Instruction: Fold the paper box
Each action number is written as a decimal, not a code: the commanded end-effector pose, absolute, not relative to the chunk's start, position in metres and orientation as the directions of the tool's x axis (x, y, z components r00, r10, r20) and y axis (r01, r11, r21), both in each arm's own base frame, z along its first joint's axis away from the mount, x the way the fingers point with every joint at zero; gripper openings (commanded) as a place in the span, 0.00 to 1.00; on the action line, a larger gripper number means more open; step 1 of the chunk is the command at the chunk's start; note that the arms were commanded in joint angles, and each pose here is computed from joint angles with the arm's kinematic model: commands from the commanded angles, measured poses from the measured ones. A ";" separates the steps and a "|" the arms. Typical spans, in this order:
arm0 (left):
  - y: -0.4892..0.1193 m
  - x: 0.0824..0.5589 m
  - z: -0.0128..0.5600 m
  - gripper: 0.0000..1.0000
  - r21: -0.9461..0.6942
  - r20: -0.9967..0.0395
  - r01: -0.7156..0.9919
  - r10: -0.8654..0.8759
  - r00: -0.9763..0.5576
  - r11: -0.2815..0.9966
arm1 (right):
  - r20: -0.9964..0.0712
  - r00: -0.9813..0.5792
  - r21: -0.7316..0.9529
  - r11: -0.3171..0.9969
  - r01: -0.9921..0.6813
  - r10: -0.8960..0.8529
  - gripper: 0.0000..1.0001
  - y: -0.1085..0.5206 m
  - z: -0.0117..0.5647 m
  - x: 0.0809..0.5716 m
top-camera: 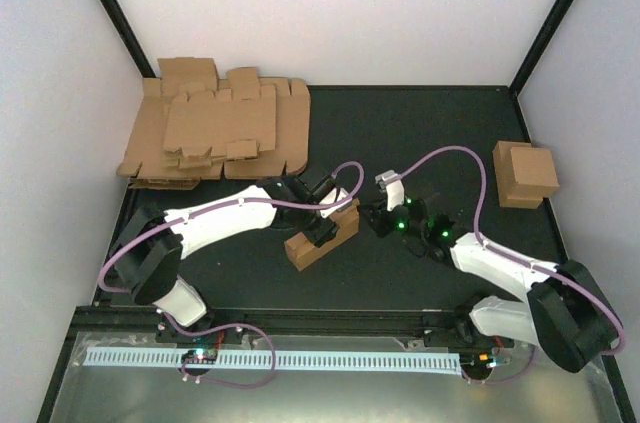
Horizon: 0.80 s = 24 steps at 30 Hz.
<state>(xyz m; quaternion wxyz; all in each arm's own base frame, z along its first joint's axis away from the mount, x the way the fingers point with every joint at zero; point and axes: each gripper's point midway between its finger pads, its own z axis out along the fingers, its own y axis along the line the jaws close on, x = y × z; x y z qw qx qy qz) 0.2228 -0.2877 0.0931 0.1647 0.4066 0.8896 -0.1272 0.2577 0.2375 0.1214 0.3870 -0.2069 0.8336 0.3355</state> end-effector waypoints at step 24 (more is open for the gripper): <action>-0.291 0.234 0.096 0.46 -0.057 -0.407 0.741 0.662 -0.630 0.670 | -0.821 -0.547 0.278 0.721 -0.634 -0.165 0.02 0.245 0.122 0.246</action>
